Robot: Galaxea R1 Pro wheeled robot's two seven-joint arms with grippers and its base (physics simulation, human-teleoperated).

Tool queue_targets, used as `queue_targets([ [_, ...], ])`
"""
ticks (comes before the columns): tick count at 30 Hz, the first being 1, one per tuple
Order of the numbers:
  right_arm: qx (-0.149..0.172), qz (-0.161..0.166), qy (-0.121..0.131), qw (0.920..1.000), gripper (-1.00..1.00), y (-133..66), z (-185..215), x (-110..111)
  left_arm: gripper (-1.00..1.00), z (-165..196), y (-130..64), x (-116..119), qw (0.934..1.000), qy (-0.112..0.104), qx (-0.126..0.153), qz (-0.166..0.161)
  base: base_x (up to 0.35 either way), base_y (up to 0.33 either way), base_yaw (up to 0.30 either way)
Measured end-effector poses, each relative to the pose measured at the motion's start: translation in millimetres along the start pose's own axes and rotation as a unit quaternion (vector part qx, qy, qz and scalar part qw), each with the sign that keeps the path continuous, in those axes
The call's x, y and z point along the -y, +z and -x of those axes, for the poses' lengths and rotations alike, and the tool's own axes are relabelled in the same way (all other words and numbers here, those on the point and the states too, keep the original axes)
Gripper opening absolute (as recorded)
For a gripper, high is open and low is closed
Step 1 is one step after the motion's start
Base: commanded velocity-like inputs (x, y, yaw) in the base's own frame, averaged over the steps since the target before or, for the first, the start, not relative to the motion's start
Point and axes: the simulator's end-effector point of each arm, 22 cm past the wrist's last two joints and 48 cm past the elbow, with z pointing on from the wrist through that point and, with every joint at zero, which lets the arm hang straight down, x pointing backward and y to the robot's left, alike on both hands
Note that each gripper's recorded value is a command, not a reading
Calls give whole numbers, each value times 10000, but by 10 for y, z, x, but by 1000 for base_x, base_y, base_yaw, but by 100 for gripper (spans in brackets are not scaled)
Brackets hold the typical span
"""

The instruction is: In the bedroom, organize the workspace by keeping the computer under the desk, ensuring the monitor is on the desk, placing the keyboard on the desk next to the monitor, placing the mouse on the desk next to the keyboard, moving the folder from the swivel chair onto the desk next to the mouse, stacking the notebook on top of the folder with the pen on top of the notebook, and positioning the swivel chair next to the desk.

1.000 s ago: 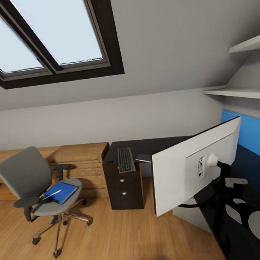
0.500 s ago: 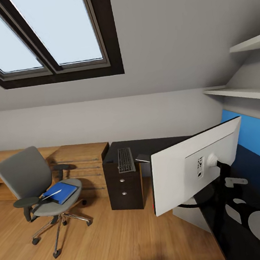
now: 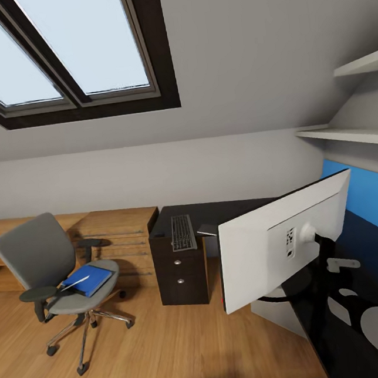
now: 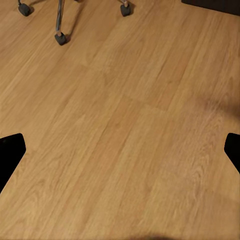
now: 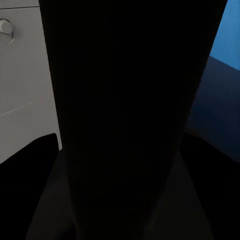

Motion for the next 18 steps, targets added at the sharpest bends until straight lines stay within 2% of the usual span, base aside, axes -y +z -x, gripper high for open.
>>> queue_targets([
  [18, -6, 6, 6, 10000, -100, 1, 0, -3, 100, 13, 11, -44, 10000, -11, 9, 53, 0, 0, 0],
])
